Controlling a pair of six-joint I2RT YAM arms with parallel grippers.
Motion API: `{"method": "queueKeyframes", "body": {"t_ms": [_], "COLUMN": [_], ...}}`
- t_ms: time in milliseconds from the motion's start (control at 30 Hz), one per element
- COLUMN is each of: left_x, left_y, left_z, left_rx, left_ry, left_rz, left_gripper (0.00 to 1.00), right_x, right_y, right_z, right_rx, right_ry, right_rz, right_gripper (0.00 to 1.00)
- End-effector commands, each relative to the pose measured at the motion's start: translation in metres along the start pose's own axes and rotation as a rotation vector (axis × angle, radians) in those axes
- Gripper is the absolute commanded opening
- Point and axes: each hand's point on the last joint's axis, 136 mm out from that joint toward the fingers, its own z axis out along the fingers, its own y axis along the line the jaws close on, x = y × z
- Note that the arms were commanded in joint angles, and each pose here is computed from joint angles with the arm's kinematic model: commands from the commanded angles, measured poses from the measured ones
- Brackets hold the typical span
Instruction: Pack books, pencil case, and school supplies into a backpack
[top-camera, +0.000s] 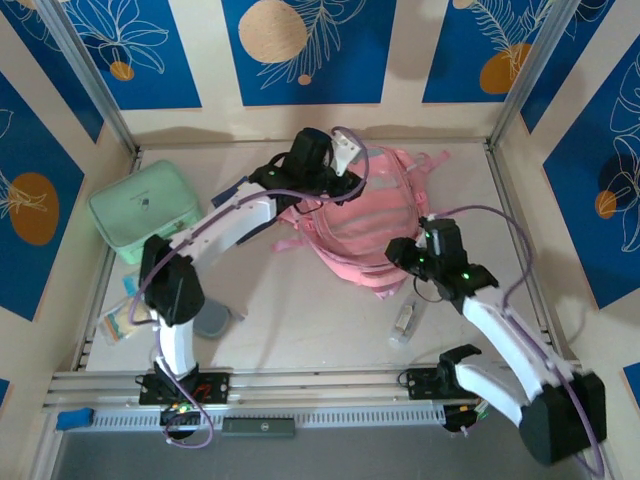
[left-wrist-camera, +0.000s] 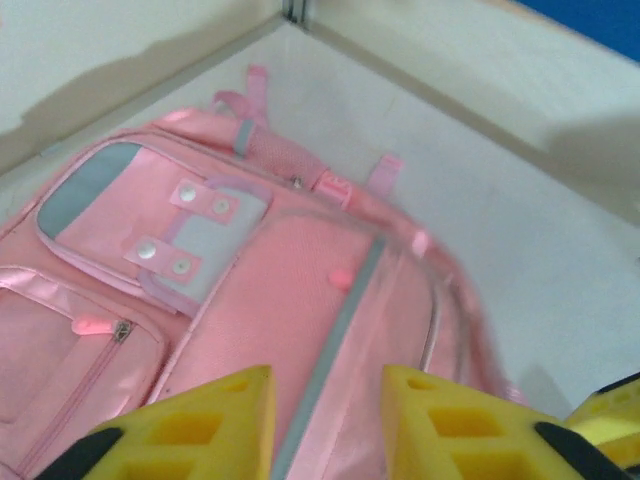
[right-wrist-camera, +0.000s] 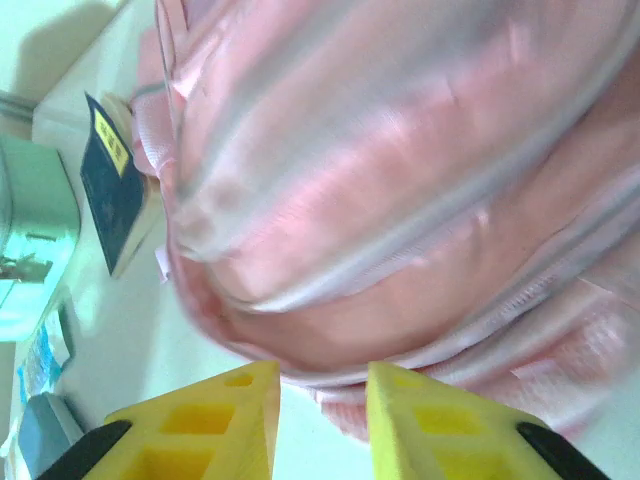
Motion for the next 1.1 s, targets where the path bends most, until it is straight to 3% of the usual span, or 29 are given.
{"method": "queueKeyframes", "body": {"t_ms": [0,133,333,600,700,1067], "left_x": [-0.006,0.025,0.084,0.181,0.208,0.252], "left_y": [-0.012,-0.001,0.033,0.073,0.082,0.123], "left_z": [-0.043,-0.073,-0.119,-0.157,-0.165,-0.185], "left_rx": [0.036,-0.048,-0.214,-0.385,-0.426,-0.559], "left_ry": [-0.073,-0.072,-0.025,0.02,0.013,0.013], "left_rz": [-0.066,-0.158,-0.35,-0.669,-0.74,-0.904], "left_gripper": [0.39,0.46,0.53,0.58,0.61,0.67], "right_x": [0.012,0.009,0.02,0.06,0.075,0.102], "right_y": [-0.022,0.009,0.063,0.126,0.141,0.182], "right_z": [-0.033,-0.046,-0.019,0.056,0.086,0.186], "right_rx": [0.118,0.028,0.038,0.083,0.073,0.022], "right_ry": [0.008,0.036,0.183,0.355,0.41,0.513], "right_rz": [-0.016,-0.071,-0.244,-0.419,-0.41,-0.401], "right_gripper": [0.31,0.39,0.4,0.45,0.47,0.5]}}
